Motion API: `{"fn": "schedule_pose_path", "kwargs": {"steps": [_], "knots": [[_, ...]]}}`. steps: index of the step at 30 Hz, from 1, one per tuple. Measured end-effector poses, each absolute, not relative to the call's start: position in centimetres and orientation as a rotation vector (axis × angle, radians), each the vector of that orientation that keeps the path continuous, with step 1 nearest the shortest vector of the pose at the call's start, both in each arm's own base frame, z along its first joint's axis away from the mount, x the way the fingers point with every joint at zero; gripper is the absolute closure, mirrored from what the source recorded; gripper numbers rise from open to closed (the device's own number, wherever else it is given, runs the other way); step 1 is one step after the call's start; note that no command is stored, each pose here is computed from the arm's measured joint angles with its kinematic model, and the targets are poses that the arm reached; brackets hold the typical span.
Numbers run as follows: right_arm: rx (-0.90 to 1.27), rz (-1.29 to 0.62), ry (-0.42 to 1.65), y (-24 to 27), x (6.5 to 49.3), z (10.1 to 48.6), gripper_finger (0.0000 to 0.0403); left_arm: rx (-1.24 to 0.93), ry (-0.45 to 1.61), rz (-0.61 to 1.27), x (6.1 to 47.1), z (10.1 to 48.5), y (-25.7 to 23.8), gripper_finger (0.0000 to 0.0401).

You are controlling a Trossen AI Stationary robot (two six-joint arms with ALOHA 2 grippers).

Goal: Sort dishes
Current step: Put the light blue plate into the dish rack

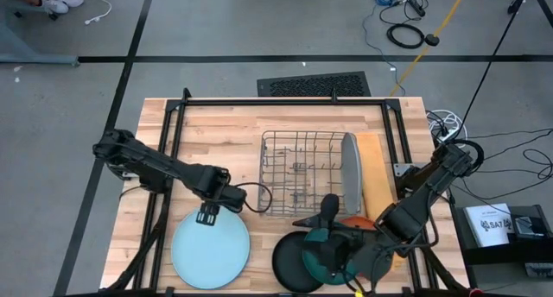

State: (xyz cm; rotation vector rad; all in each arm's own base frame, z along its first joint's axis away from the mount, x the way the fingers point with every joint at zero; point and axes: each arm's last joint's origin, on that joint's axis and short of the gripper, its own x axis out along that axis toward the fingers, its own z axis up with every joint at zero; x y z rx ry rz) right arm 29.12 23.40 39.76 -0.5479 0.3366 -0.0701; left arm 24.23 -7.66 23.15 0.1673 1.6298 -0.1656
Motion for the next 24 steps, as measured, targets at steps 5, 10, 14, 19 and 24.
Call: {"fn": "schedule_pose_path", "kwargs": {"steps": [5, 10, 14, 19, 24], "knots": [[-0.56, -0.122, 0.317, 24.0, 28.4, 40.0, 0.0193, 0.136, 1.604, -0.209, 23.9, 21.5, -6.5, 0.022], [-0.553, -0.135, 0.302, 24.4, 28.0, 40.1, 0.0193, 0.078, 1.602, -0.208, 22.7, 19.7, -5.3, 0.0221], [-0.545, -0.132, 0.295, 24.6, 27.9, 40.2, 0.0193, 0.016, 1.535, -0.243, 21.8, 18.7, -5.2, 0.0221], [-0.531, -0.133, 0.294, 24.6, 27.9, 40.1, 0.0193, -0.024, 1.488, -0.229, 20.8, 18.1, -5.2, 0.0221], [-0.531, -0.135, 0.295, 24.6, 27.9, 40.1, 0.0193, -0.046, 1.456, -0.217, 20.3, 17.1, -5.5, 0.0221]]}}
